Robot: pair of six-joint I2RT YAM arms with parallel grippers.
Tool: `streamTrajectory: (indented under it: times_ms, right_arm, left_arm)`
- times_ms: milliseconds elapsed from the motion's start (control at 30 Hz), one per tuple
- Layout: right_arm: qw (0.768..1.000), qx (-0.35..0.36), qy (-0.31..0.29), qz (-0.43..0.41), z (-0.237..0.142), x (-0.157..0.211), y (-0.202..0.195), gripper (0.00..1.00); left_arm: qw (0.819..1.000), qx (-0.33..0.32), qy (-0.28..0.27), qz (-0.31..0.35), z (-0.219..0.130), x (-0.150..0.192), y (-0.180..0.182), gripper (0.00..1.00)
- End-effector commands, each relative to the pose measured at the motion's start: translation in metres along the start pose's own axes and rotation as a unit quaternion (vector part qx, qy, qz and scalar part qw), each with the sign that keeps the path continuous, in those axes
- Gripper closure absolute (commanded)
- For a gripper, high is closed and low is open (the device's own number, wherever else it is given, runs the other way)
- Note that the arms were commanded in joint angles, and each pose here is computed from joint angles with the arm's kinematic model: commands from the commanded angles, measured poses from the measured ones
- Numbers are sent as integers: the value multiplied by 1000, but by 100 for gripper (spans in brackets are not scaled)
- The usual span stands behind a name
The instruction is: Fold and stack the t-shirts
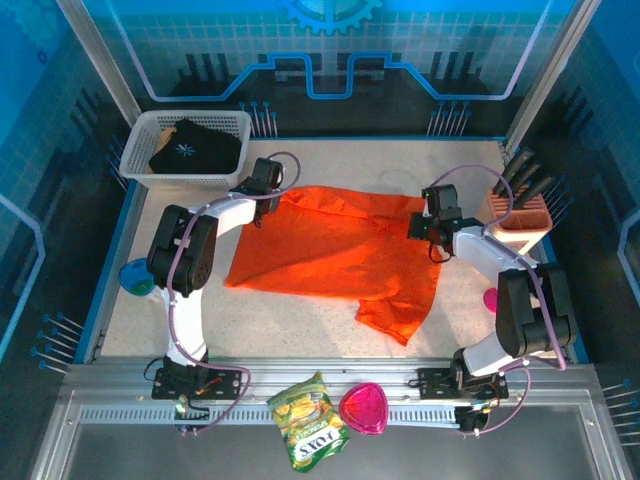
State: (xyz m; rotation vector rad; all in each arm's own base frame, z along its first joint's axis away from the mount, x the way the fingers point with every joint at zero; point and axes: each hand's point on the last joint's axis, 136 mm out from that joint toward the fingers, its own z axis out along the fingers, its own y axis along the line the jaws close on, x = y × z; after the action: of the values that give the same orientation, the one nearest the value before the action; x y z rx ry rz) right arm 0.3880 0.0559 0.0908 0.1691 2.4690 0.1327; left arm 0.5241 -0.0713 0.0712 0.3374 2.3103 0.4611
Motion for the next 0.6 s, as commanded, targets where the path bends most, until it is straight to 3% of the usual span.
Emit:
streamTrajectory:
  times_ms: [0, 133, 233, 333, 567]
  right_arm:
    - [1000, 11, 21, 0, -4, 12, -2, 100]
    - [999, 11, 31, 0, -4, 15, -1, 100]
    - [999, 8, 42, 0, -2, 19, 1, 100]
    - [998, 11, 55, -1, 2, 23, 0, 100]
    - [995, 10, 96, 2, 4, 33, 3, 100]
  left_arm:
    - [999, -37, -17, 11, -9, -8, 19, 100]
    - [999, -33, -11, 22, -7, 0, 16, 100]
    - [999, -29, -10, 26, -6, 3, 13, 79]
    - [999, -23, -12, 24, -9, 3, 12, 66]
    - [998, -23, -54, -5, -36, -14, 24, 47]
